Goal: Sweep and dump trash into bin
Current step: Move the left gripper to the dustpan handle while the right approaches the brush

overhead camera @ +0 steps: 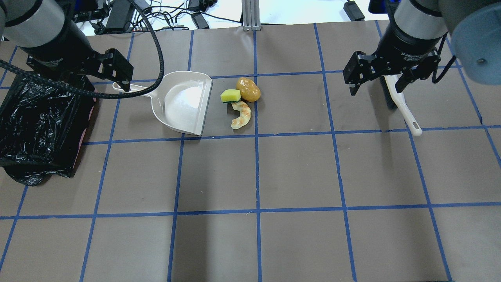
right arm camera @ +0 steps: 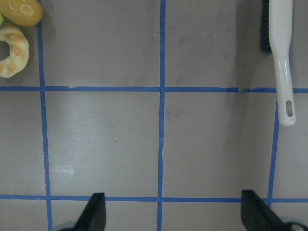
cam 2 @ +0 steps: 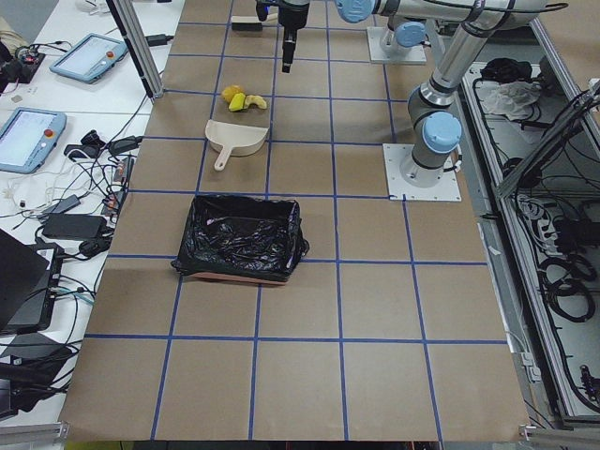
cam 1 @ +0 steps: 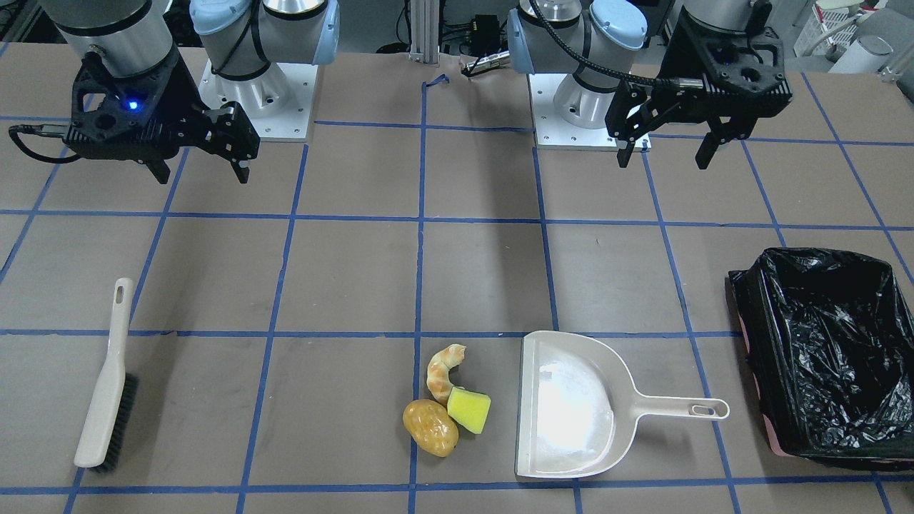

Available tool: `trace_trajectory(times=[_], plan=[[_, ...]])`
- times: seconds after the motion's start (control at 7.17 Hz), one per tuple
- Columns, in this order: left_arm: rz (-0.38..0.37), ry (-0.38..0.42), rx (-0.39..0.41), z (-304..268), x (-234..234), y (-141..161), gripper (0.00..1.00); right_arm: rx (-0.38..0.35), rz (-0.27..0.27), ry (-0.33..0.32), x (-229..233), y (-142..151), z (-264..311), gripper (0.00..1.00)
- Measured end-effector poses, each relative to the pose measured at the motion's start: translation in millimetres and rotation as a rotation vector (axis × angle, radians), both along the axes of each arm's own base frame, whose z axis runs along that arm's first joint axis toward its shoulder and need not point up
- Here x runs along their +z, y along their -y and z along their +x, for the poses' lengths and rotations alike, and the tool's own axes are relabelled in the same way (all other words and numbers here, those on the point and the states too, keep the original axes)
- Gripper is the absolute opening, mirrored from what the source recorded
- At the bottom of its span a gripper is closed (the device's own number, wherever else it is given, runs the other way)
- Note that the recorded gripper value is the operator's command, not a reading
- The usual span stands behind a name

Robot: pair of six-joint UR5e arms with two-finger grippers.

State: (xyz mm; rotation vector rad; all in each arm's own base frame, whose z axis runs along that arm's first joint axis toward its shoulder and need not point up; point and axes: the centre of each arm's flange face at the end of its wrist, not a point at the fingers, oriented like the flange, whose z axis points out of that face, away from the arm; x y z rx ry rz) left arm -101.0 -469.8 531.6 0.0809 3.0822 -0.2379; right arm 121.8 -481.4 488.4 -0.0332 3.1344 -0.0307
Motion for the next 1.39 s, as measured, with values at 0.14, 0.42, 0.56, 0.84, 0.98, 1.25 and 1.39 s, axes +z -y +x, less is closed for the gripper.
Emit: trace_trajectory(times=[0.14, 0.42, 0.56, 0.84, 0.98, 1.25, 1.39], plan=[[-0.004, 0.011, -0.036, 7.9, -2.4, 6.8, 0.98, 0.002, 0.008, -0.004, -1.6, 0.0, -0.8, 1.0], [0.008, 0.05, -0.192, 45.1, -17.8, 28.9, 0.99, 0.005, 0.014, -0.008, -3.7, 0.9, -2.4, 1.0], [0.015, 0.071, -0.306, 61.7, -32.9, 45.0, 0.99, -0.002, 0.018, -0.024, -7.1, 4.4, -8.9, 1.0], [0.029, 0.106, -0.555, 79.2, -80.2, 89.4, 0.99, -0.026, 0.044, -0.071, -19.6, 19.5, -52.4, 1.0], [0.044, 0.123, -0.703, 83.4, -102.5, 107.6, 1.0, -0.049, 0.054, -0.077, -26.6, 27.3, -81.6, 1.0], [0.089, 0.155, -1.036, 89.3, -137.2, 133.5, 1.0, -0.028, 0.057, -0.077, -49.4, 44.1, -136.5, 1.0], [0.107, 0.163, -1.143, 92.3, -153.4, 146.5, 1.0, -0.016, 0.061, -0.072, -67.3, 50.9, -160.1, 1.0]])
